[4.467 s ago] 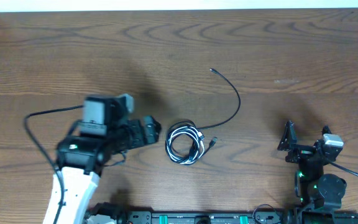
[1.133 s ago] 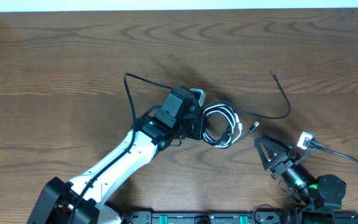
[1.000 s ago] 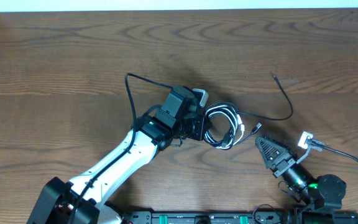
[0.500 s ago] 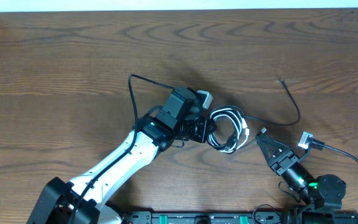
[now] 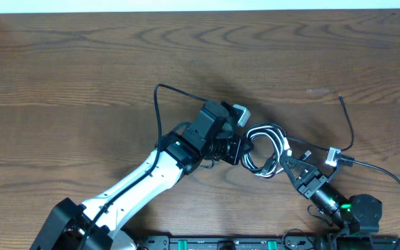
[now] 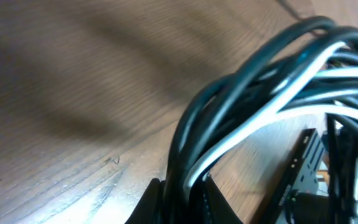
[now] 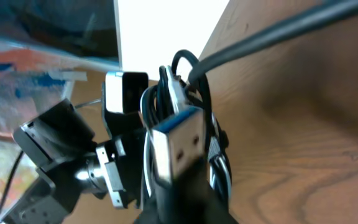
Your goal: Untangle cables
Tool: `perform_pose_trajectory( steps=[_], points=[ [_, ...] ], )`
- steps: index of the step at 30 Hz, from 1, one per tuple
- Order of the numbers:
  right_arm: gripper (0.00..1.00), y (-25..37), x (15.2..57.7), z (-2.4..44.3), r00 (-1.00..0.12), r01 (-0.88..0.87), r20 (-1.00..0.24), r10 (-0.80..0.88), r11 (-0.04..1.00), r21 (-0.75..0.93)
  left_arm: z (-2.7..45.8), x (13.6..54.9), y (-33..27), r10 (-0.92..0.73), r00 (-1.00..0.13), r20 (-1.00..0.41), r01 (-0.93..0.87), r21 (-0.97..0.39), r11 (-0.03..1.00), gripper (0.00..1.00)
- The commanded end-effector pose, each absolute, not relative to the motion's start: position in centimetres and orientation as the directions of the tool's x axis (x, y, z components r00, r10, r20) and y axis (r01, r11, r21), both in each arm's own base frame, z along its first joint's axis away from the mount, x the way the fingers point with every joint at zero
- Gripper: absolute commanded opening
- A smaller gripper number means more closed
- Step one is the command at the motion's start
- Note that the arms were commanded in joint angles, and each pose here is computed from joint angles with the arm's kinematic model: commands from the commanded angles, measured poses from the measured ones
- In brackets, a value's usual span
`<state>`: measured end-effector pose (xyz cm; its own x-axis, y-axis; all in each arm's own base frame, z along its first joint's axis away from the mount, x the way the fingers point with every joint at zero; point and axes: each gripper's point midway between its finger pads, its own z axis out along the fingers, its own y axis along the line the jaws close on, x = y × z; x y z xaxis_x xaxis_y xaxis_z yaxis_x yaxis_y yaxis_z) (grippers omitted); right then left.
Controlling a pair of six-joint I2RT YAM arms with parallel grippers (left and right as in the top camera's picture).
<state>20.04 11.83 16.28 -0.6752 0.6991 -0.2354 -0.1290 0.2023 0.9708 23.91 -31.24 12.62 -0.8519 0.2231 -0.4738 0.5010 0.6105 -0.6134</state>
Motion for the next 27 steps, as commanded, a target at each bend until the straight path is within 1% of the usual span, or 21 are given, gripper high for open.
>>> perform_pose_trajectory(
  steps=[1, 3, 4, 5, 6, 8, 10, 12, 14, 17, 20, 21, 22, 24, 26, 27],
  points=[
    [0.01, 11.7, 20.2, 16.1, -0.663, -0.136, -0.257, 0.703, 0.224, 0.965, 15.9, 21.8, -33.3, 0.279, -0.831, -0.482, 0.557, -0.706, 0.438, 0.08],
    [0.02, 11.6, 20.3, 16.1, -0.655, -0.154, -0.285, 0.700, 0.245, 0.957, 17.4, 20.1, -34.1, 0.319, -0.817, -0.480, 0.569, -0.758, 0.318, 0.08],
    [0.01, 11.6, 20.3, 16.1, -0.645, -0.175, -0.318, 0.694, 0.271, 0.947, 18.7, 19.0, -34.5, 0.346, -0.799, -0.491, 0.578, -0.785, 0.223, 0.08],
    [0.02, 11.5, 20.4, 16.1, -0.641, -0.185, -0.333, 0.692, 0.282, 0.941, 19.4, 18.4, -34.7, 0.358, -0.788, -0.501, 0.583, -0.794, 0.173, 0.08],
    [0.01, 11.5, 20.4, 16.1, -0.634, -0.198, -0.355, 0.687, 0.299, 0.933, 20.4, 17.7, -34.8, 0.374, -0.768, -0.520, 0.590, -0.801, 0.098, 0.08],
    [0.01, 11.4, 20.5, 16.1, -0.620, -0.218, -0.388, 0.681, 0.326, 0.920, 22.4, 16.5, -35.0, 0.392, -0.721, -0.571, 0.607, -0.794, -0.039, 0.08],
    [0.01, 11.3, 20.6, 16.1, -0.612, -0.229, -0.406, 0.678, 0.340, 0.912, 23.7, 15.8, -35.0, 0.393, -0.682, -0.616, 0.623, -0.771, -0.128, 0.08],
    [0.02, 11.2, 20.6, 16.1, -0.600, -0.249, -0.439, 0.669, 0.366, 0.897, 24.6, 15.6, -35.0, 0.387, -0.671, -0.633, 0.624, -0.764, -0.167, 0.08],
    [0.02, 11.2, 20.7, 16.1, -0.588, -0.271, -0.475, 0.655, 0.393, 0.879, 25.2, 15.8, -35.2, 0.375, -0.686, -0.623, 0.611, -0.774, -0.169, 0.08],
    [0.01, 11.2, 20.7, 15.9, -0.588, -0.274, -0.487, 0.646, 0.407, 0.871, 25.7, 16.0, -35.3, 0.364, -0.684, -0.632, 0.615, -0.768, -0.177, 0.08],
    [0.04, 11.2, 20.8, 15.4, -0.593, -0.269, -0.498, 0.633, 0.427, 0.863, 25.5, 16.3, -35.4, 0.353, -0.689, -0.632, 0.621, -0.767, -0.160, 0.07],
    [0.08, 11.2, 20.9, 15.2, -0.593, -0.271, -0.508, 0.625, 0.439, 0.857, 25.4, 16.6, -35.5, 0.345, -0.693, -0.633, 0.626, -0.766, -0.147, 0.08],
    [0.15, 11.2, 20.9, 14.9, -0.594, -0.273, -0.519, 0.615, 0.453, 0.849, 25.3, 16.8, -35.6, 0.340, -0.700, -0.628, 0.627, -0.768, -0.129, 0.08],
    [0.35, 11.2, 21.0, 14.3, -0.599, -0.272, -0.536, 0.595, 0.478, 0.835, 24.8, 17.6, -35.7, 0.322, -0.717, -0.619, 0.630, -0.772, -0.081, 0.08],
    [0.50, 11.2, 21.1, 13.7, -0.612, -0.257, -0.534, 0.584, 0.492, 0.832, 23.9, 18.8, -35.9, 0.289, -0.741, -0.605, 0.632, -0.775, -0.001, 0.08],
    [0.72, 11.2, 21.2, 13.3, -0.622, -0.240, -0.522, 0.583, 0.493, 0.836, 23.3, 19.7, -35.9, 0.266, -0.757, -0.597, 0.630, -0.775, 0.054, 0.08]
  ],
)
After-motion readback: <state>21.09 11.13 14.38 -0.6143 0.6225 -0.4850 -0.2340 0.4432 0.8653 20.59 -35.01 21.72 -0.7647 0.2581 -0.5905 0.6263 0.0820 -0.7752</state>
